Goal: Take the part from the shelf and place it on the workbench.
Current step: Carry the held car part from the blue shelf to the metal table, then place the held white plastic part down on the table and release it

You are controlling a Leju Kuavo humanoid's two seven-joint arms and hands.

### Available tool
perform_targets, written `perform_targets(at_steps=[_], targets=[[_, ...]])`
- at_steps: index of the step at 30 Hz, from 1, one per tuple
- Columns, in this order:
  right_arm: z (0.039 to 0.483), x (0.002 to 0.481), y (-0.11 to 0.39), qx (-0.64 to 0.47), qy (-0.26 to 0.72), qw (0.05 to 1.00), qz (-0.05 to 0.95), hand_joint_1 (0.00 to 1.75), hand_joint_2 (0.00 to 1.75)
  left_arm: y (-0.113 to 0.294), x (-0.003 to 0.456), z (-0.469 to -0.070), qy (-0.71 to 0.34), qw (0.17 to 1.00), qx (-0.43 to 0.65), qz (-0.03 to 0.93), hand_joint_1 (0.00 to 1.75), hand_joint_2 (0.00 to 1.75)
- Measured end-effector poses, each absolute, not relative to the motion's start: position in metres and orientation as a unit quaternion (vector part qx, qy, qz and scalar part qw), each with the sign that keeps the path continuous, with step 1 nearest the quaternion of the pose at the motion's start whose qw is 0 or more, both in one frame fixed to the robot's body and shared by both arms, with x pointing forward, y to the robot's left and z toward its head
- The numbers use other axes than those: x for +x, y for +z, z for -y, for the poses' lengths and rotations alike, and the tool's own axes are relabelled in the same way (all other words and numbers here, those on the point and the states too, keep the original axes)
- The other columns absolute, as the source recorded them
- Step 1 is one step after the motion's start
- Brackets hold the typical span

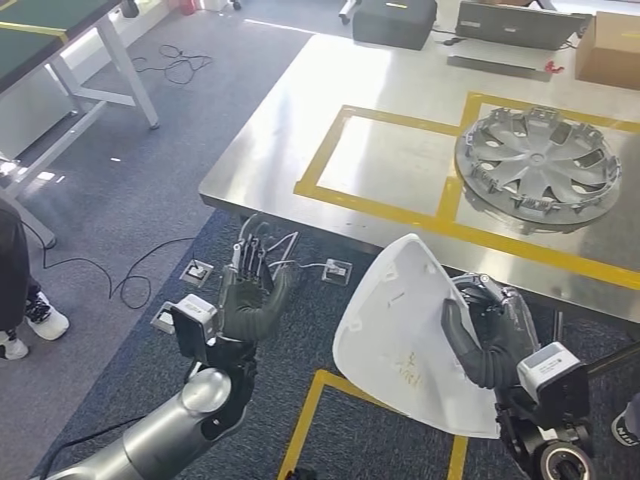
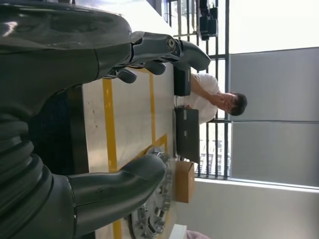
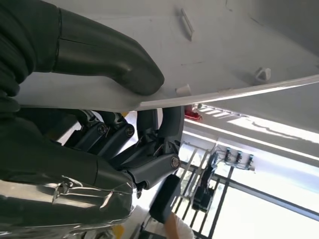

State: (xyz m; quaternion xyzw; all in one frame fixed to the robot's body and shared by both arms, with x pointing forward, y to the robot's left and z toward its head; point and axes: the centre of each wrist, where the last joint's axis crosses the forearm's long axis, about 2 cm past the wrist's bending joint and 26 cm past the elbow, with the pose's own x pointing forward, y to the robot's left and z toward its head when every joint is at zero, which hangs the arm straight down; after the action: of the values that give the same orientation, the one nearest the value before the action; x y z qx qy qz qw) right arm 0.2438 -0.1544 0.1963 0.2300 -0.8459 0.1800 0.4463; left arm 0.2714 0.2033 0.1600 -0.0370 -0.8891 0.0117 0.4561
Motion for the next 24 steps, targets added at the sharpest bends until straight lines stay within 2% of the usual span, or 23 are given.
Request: perform_targets(at_steps=[24], targets=[[0.1576, 0.2425, 0.1928, 0.215, 0.181, 0.455, 0.845, 1.75, 1.75, 0.158, 0.2687, -0.1956, 0.0, 0.454, -0.048, 0.89, 0.0, 1.75]])
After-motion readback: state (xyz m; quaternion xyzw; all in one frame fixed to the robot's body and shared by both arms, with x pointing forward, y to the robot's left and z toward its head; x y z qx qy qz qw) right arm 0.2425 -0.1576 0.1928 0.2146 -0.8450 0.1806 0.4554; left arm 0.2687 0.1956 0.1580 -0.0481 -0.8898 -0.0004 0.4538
